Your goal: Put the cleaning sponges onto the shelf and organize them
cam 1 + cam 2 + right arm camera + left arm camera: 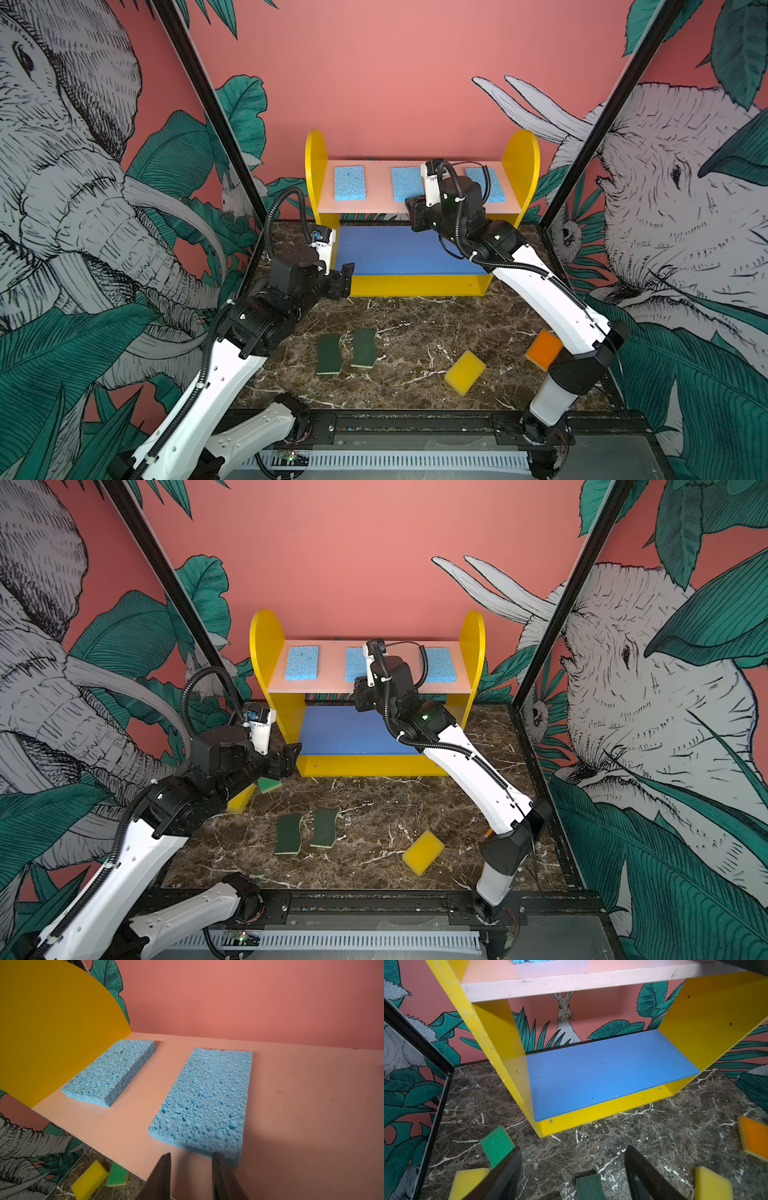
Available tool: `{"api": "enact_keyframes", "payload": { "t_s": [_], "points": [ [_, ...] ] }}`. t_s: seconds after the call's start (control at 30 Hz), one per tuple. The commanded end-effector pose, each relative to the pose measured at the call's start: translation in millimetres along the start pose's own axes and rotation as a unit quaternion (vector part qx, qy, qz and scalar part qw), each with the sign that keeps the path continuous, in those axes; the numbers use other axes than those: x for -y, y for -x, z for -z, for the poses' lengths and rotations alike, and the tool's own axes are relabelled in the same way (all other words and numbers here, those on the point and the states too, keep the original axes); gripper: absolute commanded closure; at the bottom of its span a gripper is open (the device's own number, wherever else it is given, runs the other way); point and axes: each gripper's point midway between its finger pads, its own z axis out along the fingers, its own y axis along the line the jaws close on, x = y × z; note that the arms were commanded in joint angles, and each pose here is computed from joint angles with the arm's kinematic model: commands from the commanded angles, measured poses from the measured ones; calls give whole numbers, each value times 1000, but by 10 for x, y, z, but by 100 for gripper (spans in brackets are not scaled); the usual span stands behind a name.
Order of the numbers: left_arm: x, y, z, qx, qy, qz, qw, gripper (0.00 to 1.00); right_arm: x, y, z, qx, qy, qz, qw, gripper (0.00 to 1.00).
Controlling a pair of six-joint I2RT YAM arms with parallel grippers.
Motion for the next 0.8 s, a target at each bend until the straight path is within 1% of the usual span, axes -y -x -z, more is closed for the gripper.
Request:
{"api": "enact_keyframes", "payload": {
  "t_s": [0.0,0.07,0.1,0.13,0.23,0.3,0.4,0.47,0.57,0.7,0.77],
  "points": [
    [63,106,12,7,-17,4,1000,25,-90,102,251,15,16,-8,1000,64],
    [117,173,45,19,-33,13,999,30,-154,128,377,23,21,1,1000,64],
    [145,212,70,28,-42,18,999,32,-195,81,369,19,25,6,999,64],
    [151,262,96,37,-44,23,998,33,-210,184,544,34,33,4,999,63],
    [193,375,152,43,-50,28,997,38,-230,204,695,39,43,7,998,63],
    [296,480,197,46,-65,21,997,39,-214,209,775,41,45,11,998,63],
    [569,703,269,68,-97,-17,993,39,-128,229,900,48,31,27,998,62],
    [678,852,275,74,-108,-29,991,39,-76,221,984,48,24,40,998,63],
    [761,1043,216,77,-110,-38,990,39,12,173,1131,43,15,55,997,64],
    [771,1293,67,113,-84,-51,989,40,237,116,1330,52,-23,71,996,63],
    [814,1416,-7,130,-82,-53,987,42,309,82,1396,54,-29,74,995,63]
  ]
}}
